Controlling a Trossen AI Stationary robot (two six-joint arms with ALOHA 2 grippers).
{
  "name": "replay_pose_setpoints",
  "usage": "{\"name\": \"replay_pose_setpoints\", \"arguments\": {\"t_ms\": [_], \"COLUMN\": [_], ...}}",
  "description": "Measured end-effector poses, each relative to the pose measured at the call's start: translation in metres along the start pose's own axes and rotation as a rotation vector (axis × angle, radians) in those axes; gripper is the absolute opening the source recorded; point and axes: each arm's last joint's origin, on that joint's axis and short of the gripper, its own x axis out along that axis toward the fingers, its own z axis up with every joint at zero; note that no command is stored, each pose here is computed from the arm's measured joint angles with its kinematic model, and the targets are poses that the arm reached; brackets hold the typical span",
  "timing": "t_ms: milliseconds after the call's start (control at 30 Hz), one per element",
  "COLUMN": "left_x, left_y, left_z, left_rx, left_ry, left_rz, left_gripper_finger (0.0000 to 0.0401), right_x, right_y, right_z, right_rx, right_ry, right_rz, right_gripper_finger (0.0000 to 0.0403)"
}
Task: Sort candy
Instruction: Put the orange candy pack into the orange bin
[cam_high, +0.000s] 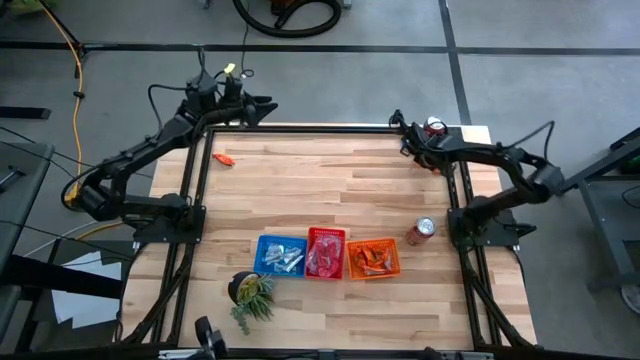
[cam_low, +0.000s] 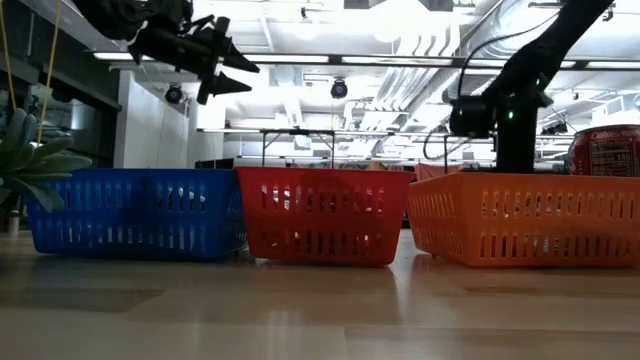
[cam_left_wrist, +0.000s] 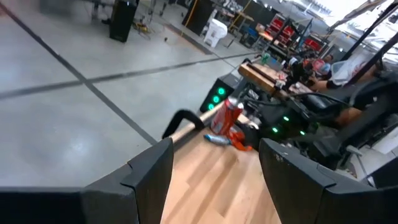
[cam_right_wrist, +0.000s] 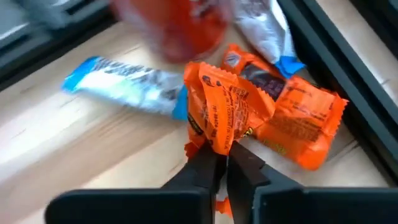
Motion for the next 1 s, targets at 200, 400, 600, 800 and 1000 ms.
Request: {"name": "replay_pose_setpoints", "arguments": {"t_ms": [200, 400, 600, 800, 1000], "left_x": [-0.005, -0.002, 0.008, 0.023, 0.03], "left_y": [-0.001, -0.006, -0.028, -0.07, -0.126], "left_z": [0.017, 0.015, 0.007, -0.011, -0.037], "left_rx": [0.024, 0.0, -0.09, -0.173, -0.192], "left_ry": [-0.038, -0.028, 0.018, 0.07, 0.087], "left_rz": [-0.024, -0.044, -0.123, -0.185, -0.187], "left_gripper_finger": [0.0225, 0.0225, 0.0225, 0.0225, 0.0225], "right_x": [-0.057, -0.121, -0.161, -0.187, -0.197], "right_y": [0.007, 0.014, -0.002, -0.033, -0.059], "right_z": [-0.004, -0.031, -0.084, -0.142, -0.176], "right_rx": [-0.235, -0.668, -0.932, -1.237, -1.393], "right_ry": [-0.053, 0.07, 0.437, 0.57, 0.524], "right_rz": [0.213, 0.729, 1.028, 1.094, 1.076], "right_gripper_finger": [0.0005, 0.0003, 0.0003, 0.0002, 0.0001]}}
